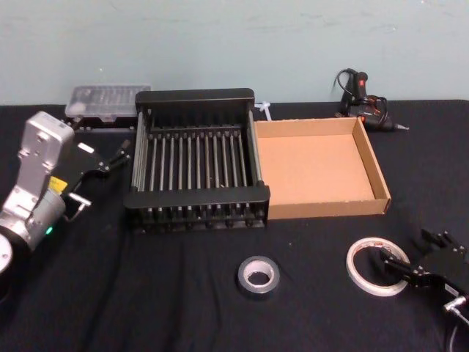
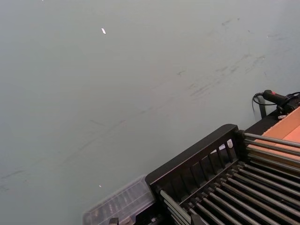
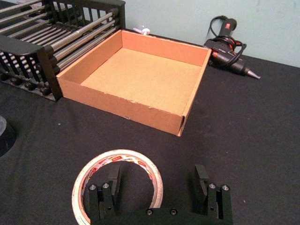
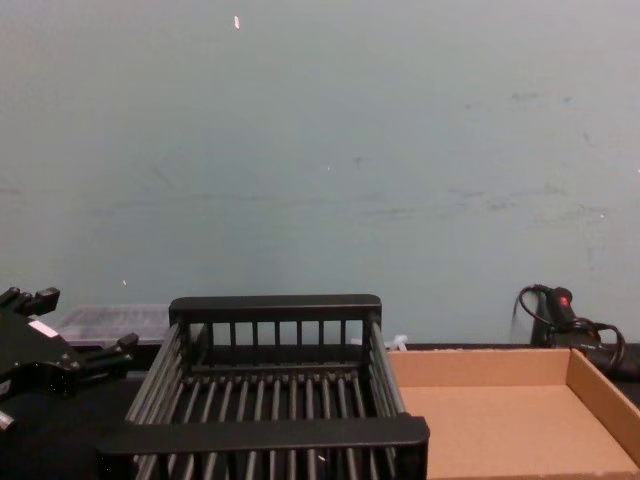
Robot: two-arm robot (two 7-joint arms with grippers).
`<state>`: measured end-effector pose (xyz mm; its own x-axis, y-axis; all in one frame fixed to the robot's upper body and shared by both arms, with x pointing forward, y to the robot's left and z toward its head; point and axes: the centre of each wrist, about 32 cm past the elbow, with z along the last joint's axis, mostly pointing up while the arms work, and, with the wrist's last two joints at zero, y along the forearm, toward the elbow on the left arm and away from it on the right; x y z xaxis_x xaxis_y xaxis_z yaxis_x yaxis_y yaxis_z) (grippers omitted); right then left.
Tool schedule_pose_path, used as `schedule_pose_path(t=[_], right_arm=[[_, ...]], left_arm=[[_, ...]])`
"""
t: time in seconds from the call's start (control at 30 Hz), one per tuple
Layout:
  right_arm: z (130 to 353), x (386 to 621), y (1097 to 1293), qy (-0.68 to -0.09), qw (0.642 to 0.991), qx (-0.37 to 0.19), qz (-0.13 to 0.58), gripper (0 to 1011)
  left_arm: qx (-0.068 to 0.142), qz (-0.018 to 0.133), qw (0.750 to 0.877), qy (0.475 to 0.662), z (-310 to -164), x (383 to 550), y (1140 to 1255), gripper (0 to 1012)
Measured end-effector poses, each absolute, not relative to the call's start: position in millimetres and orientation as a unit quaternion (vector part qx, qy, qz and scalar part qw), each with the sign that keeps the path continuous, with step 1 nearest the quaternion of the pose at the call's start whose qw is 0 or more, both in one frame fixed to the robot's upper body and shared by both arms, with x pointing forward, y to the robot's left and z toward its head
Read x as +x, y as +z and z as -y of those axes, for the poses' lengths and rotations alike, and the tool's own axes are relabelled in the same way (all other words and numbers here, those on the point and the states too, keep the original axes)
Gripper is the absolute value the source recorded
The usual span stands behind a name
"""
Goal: Pick up the white tape and place it into the black box , Pick up the silver tape and place it into the brown box.
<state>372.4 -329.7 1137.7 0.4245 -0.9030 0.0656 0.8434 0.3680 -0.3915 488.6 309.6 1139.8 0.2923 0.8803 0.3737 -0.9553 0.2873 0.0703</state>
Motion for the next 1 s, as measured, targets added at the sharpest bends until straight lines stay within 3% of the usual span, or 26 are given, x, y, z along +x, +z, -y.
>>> schedule_pose_path(t=[1.0], right_arm=[[330.0, 383.4, 1124.0, -0.527, 0.819, -0.205, -0.095, 1002]], left_arm=[[0.142, 0.132, 0.791, 0.580, -309.7, 488.6, 1139.8, 1001]])
